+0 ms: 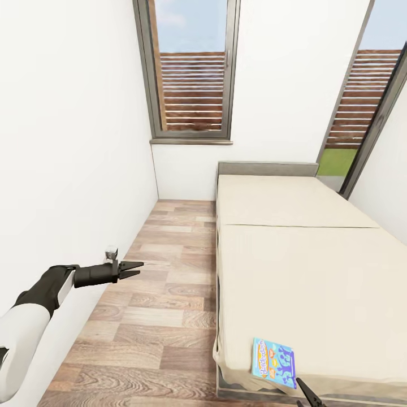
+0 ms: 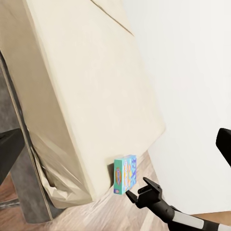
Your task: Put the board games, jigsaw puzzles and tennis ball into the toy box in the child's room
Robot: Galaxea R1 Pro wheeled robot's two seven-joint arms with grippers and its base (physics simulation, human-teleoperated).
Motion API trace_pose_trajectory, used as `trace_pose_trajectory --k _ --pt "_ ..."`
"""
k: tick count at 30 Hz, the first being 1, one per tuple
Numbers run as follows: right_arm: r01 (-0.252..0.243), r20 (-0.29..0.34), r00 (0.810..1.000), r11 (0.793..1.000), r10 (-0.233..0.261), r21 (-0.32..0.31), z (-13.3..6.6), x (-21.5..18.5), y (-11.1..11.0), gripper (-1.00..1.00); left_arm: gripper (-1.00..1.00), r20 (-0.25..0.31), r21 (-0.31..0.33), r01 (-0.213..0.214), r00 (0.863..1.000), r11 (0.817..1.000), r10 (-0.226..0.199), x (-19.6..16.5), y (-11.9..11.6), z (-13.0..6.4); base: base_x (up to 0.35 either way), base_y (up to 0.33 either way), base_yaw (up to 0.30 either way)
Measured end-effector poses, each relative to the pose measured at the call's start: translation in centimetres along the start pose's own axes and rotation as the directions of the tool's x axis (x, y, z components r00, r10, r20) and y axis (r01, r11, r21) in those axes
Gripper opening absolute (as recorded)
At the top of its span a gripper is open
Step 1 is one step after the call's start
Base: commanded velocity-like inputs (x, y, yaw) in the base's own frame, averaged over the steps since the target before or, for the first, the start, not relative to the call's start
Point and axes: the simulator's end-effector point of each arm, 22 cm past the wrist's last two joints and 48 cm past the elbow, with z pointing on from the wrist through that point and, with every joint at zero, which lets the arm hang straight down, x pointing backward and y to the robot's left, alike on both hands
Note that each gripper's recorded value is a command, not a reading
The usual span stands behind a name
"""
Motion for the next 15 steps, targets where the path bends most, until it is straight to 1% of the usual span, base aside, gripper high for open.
trace_pose_trajectory --k 8,13,15 --pt "0.048 0.030 0.998 0.999 -0.048 -0.002 0.18 -0.20 0.06 1.00 1.00 0.000 0.000 0.001 1.000 1.000 -0.001 -0.02 0.00 -0.06 0.000 0.000 0.000" --pt "0.051 0.037 0.998 0.999 -0.051 -0.003 0.22 -0.22 0.08 1.00 1.00 0.001 0.000 0.001 1.000 1.000 -0.001 -0.03 0.01 -0.08 0.000 0.000 0.000" --pt "0.050 0.037 0.998 0.999 -0.049 -0.004 0.33 -0.08 -0.30 1.00 1.00 0.001 0.000 0.001 1.000 1.000 -0.001 0.22 0.34 -0.01 0.000 0.000 0.000"
